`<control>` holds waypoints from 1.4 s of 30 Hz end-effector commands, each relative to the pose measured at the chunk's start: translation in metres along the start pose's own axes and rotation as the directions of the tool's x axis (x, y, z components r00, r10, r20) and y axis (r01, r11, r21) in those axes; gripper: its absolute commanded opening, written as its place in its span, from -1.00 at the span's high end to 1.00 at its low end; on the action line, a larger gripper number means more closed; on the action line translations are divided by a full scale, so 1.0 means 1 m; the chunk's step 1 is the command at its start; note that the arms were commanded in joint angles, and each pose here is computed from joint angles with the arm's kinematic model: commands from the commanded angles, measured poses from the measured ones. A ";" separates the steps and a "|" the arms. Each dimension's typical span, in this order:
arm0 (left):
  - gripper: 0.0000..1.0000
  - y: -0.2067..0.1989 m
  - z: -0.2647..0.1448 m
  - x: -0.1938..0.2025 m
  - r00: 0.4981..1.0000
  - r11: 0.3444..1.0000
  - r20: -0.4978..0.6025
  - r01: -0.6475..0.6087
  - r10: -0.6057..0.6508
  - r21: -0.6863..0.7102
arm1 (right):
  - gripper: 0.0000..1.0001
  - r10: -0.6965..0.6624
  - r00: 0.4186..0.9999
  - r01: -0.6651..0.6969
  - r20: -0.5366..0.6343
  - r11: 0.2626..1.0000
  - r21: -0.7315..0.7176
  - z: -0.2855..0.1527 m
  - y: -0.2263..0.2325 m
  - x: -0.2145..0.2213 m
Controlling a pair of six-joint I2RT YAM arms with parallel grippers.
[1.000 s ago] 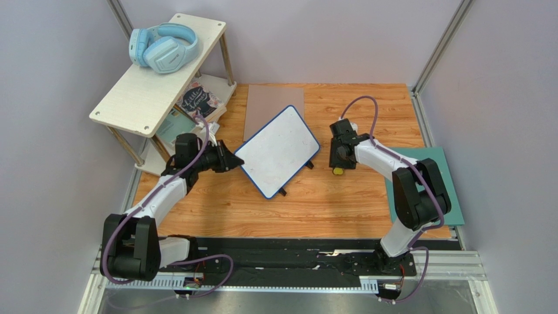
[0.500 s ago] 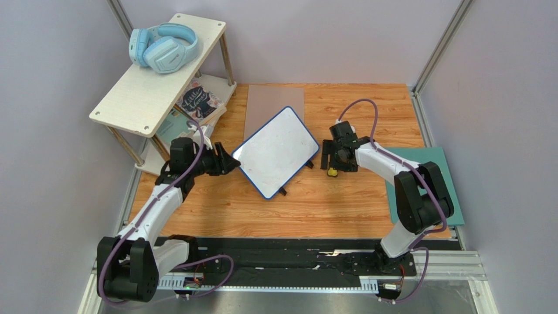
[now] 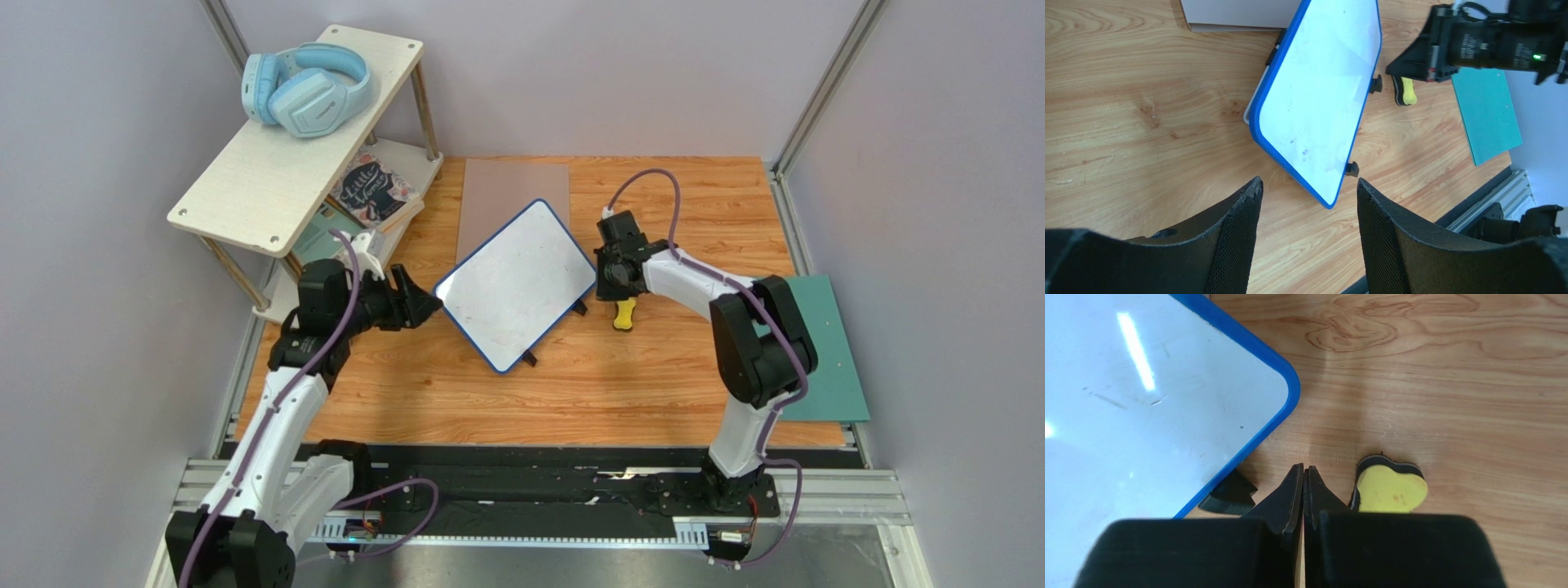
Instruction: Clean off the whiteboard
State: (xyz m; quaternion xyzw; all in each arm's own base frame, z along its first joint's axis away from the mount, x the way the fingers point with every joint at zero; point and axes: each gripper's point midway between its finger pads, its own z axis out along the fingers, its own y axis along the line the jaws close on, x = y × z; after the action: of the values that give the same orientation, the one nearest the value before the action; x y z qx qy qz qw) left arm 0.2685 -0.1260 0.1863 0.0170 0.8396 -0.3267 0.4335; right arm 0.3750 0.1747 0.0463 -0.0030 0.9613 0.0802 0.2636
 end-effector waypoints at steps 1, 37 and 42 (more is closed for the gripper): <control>-0.27 -0.017 -0.022 -0.014 0.999 1.000 0.033 -0.015 0.015 0.004 | 1.00 -0.038 0.999 0.038 0.005 0.999 -0.035 0.018 0.016 -0.013; -0.99 -0.028 -0.053 -0.017 0.999 0.998 0.024 -0.037 0.038 -0.047 | 0.46 -0.212 0.971 0.227 0.108 0.962 -0.152 -0.129 0.066 0.062; -0.99 -0.046 -0.057 -0.022 0.995 0.996 0.054 -0.082 0.080 0.044 | -0.33 -0.133 0.935 0.195 0.329 0.968 -0.160 -0.200 0.043 0.036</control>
State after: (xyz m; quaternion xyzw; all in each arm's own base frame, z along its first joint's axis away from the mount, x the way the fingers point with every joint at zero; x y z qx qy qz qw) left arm 0.2305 -0.1166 0.2223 0.0160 0.8456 -0.3082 0.4356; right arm 0.2463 0.2188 0.1570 -0.1298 0.9180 0.1550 0.3412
